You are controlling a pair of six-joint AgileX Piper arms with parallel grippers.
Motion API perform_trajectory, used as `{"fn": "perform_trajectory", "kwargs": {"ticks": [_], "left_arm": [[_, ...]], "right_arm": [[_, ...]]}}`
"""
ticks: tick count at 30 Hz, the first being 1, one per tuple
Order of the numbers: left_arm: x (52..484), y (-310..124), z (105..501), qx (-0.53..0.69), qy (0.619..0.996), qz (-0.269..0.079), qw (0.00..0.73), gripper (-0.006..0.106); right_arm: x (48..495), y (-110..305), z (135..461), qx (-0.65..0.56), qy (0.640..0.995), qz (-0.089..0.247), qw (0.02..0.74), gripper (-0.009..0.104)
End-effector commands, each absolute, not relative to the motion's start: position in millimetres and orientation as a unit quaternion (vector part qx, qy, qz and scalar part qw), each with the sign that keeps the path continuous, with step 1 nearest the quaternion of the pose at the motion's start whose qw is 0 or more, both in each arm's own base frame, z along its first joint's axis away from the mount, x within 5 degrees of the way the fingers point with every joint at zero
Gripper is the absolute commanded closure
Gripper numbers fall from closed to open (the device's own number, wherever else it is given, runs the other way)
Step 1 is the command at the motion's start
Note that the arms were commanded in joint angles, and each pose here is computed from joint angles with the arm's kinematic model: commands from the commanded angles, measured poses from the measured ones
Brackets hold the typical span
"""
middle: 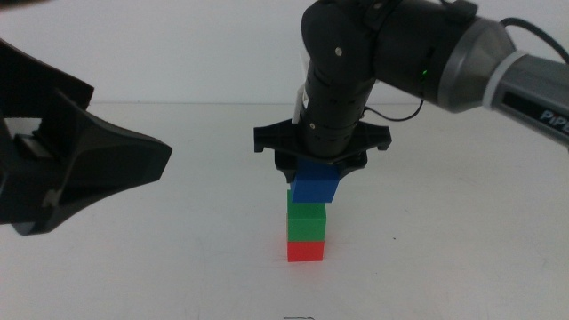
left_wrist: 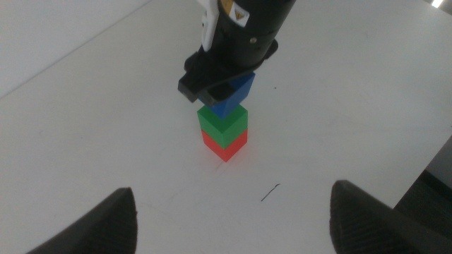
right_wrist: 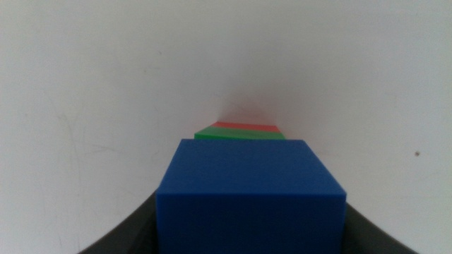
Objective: Stack red cubes first, then green, then blue cubes in a specific spot.
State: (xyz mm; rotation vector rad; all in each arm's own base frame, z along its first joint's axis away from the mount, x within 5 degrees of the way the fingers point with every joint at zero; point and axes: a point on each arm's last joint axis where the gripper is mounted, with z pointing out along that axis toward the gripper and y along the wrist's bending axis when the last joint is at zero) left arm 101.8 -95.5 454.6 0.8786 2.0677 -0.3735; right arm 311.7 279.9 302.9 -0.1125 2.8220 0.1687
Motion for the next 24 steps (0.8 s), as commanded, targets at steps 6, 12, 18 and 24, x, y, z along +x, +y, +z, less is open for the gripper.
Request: {"fn": "perform_trajectory", "kwargs": {"ticks": [6, 12, 18, 24], "left_arm": [[101.1, -95.3, 465.9, 0.340, 0.807, -0.165, 0.454, 0.007], [101.1, -95.3, 465.9, 0.340, 0.807, -0.165, 0.454, 0.007], [101.1, -95.3, 465.9, 0.340, 0.807, -0.165, 0.454, 0.007], [101.1, -95.3, 465.9, 0.340, 0.807, -0.165, 0.454, 0.007]], "right_arm": [[308.8, 275.2, 317.2, -0.022, 0.986, 0.053, 0.158, 0.097], [308.6, 281.6, 311.8, -0.028, 0.986, 0.059, 0.155, 0.097], [311.2, 282.5, 308.3, -0.026, 0.985, 0.054, 0.160, 0.097], [313.3, 285.5, 306.3, -0.026, 0.984, 0.065, 0.164, 0.036]]}}
